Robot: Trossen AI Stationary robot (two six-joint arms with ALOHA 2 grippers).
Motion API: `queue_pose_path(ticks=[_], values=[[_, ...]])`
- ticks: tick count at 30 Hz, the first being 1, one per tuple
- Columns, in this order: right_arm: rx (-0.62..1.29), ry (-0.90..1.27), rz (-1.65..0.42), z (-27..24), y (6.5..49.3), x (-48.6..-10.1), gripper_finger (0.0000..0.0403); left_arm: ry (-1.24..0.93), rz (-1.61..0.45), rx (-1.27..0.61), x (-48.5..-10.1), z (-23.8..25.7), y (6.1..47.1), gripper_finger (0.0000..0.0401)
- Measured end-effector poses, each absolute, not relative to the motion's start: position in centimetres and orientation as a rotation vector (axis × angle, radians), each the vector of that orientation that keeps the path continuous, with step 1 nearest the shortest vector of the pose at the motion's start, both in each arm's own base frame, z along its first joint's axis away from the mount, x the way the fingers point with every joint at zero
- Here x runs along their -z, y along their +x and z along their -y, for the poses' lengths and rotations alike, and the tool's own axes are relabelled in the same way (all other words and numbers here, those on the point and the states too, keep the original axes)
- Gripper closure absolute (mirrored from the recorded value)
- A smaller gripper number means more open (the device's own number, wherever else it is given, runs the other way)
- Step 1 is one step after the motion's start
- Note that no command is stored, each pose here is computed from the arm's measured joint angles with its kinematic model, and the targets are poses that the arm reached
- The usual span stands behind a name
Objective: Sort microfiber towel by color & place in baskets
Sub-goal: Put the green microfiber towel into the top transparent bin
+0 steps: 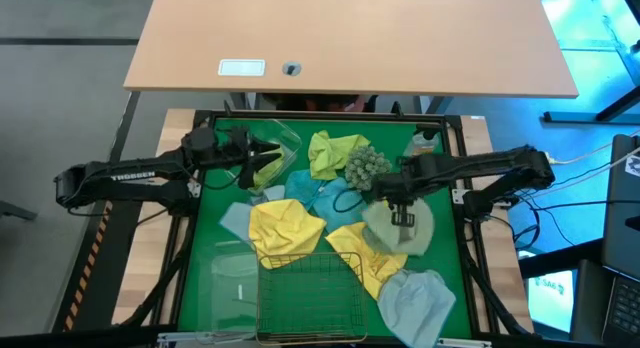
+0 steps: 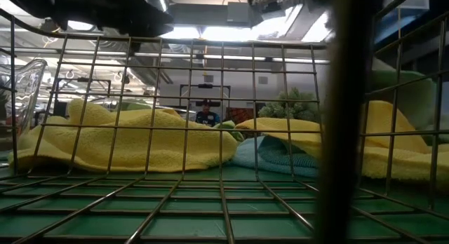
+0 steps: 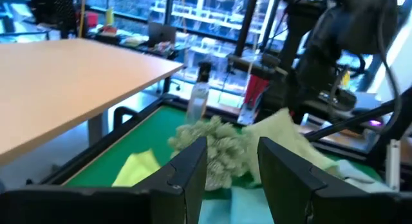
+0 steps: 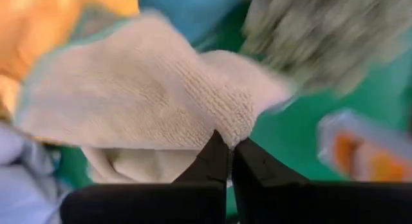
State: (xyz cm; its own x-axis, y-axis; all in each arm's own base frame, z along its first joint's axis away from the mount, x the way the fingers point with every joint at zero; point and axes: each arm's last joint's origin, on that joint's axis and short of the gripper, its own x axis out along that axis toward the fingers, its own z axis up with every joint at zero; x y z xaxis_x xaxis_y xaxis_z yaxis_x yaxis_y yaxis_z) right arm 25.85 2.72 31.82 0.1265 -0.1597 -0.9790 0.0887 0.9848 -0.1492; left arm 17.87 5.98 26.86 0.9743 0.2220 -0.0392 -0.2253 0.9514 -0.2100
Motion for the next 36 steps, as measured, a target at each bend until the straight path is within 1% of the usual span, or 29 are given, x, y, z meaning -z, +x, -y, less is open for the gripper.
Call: queue_pose_path(ticks=[5,11,22,28,32,36], values=[[0.193,-0.166,-1.246,-2.5,26.6,-35.7,0.0398,-0.2,0.048,-0.17,-27.3,-5.2,18.7,0.027],[0.162,-0.237,-1.089,-2.5,27.3,-38.4,0.04,-0.177,0.146,-0.135,-27.5,-4.7,20.2,0.027],[0.103,-0.333,-0.837,-2.8,29.2,-40.3,0.04,-0.165,0.281,-0.079,-26.4,-3.9,23.4,0.027],[0.094,-0.375,-0.685,-2.9,30.3,-41.4,0.0399,-0.163,0.262,-0.051,-25.6,-3.4,25.0,0.027],[0.097,-0.393,-0.584,-3.0,30.9,-42.2,0.0401,-0.114,0.255,-0.032,-25.9,-2.9,26.3,0.027],[0.098,-0.418,-0.527,-3.0,31.4,-42.6,0.0399,-0.078,0.261,-0.009,-26.5,-2.3,27.9,0.027]])
